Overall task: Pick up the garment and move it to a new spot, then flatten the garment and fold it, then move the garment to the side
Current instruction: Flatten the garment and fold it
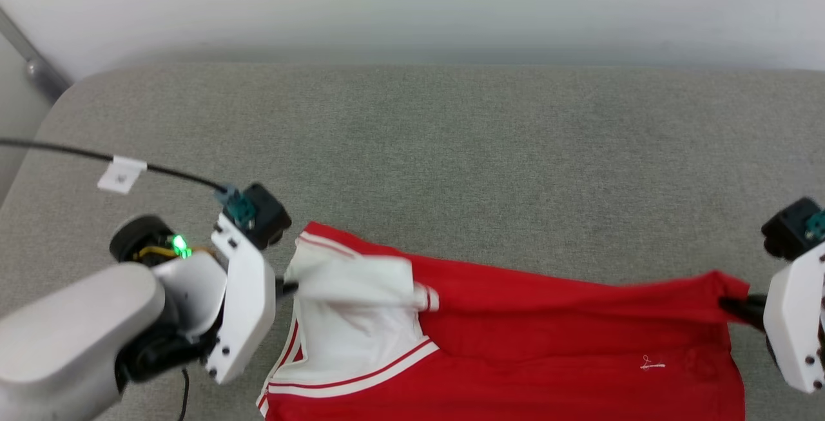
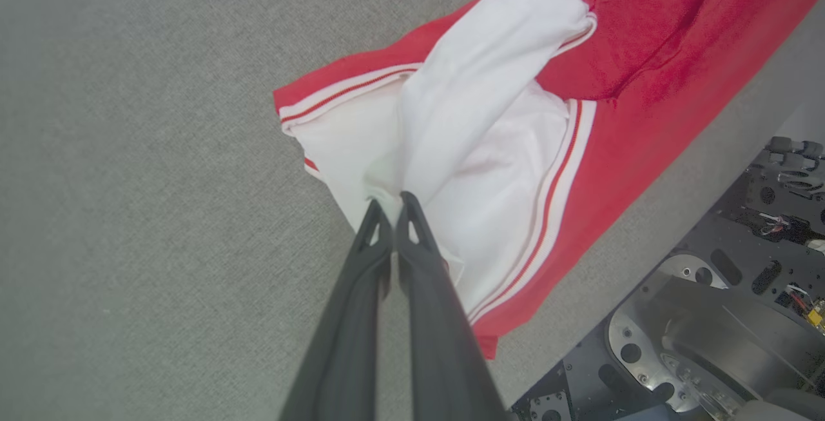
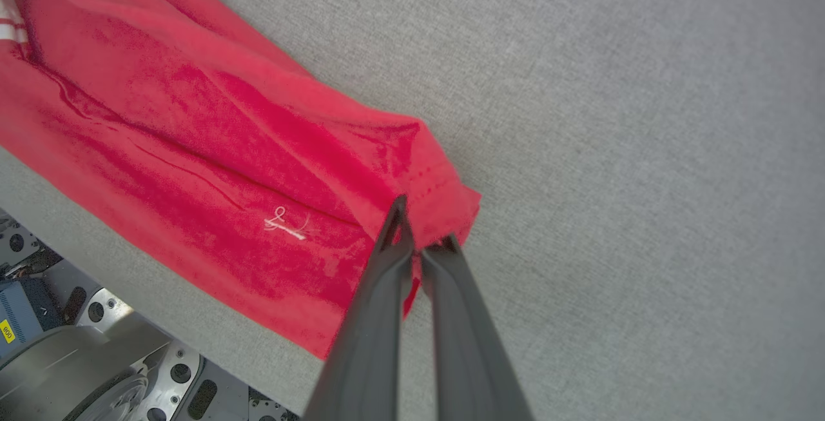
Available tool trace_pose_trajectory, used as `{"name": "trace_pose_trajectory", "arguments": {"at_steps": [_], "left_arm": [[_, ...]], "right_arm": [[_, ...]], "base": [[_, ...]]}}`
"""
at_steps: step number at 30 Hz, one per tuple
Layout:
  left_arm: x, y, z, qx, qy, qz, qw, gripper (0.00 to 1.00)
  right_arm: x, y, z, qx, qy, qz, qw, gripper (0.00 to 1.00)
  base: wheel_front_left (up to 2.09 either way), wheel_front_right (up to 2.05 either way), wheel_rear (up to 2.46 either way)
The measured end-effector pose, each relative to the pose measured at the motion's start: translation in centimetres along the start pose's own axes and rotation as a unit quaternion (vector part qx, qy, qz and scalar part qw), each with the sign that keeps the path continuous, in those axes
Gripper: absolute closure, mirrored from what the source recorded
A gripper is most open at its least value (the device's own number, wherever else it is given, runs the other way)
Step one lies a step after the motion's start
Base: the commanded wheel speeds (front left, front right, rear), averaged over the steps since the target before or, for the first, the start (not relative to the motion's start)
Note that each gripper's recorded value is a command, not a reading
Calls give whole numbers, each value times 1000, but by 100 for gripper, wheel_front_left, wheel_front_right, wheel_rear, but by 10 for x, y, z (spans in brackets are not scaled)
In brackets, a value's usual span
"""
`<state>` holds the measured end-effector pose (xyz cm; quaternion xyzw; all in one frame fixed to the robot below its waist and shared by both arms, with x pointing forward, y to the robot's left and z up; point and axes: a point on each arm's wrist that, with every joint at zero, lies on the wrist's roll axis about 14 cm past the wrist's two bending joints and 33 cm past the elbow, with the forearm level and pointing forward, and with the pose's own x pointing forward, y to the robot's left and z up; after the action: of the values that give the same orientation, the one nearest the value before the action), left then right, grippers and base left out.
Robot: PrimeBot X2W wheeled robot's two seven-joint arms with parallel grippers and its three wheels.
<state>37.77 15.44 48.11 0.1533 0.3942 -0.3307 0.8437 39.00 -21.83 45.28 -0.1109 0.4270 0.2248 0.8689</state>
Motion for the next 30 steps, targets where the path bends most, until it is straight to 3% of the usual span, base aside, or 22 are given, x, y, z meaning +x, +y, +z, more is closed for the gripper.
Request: {"name": "trace_pose_trajectory", "arguments": {"at_steps": [9,18,19,20,21,22,23,30], "left_arm": [[11,-29,-71,-61,66,-30,995,100],[39,-38,-104,-102,97,-47,989,100],[40,-38,-104,-105,93,-46,989,95],[41,-37,-103,-109,87,-44,989,82],[41,-37,-100,-110,77,-43,990,31],[41,-37,-96,-108,63,-41,991,0],[40,-37,-90,-106,48,-38,992,0],[11,-20,-41,-79,-100,29,991,0]], "right_arm": [[12,21,-47,24,40,31,998,100],[33,34,-82,45,83,48,994,100],[33,34,-82,45,81,48,995,100],[33,34,-81,48,76,46,995,100],[33,34,-79,49,68,45,995,91],[32,33,-76,50,60,43,996,55],[30,32,-72,50,48,40,997,0],[-3,20,-14,40,-95,15,995,0]], "base": [[0,0,0],[0,0,0],[0,0,0],[0,0,0],[0,0,0],[0,0,0],[0,0,0],[0,0,0]]}}
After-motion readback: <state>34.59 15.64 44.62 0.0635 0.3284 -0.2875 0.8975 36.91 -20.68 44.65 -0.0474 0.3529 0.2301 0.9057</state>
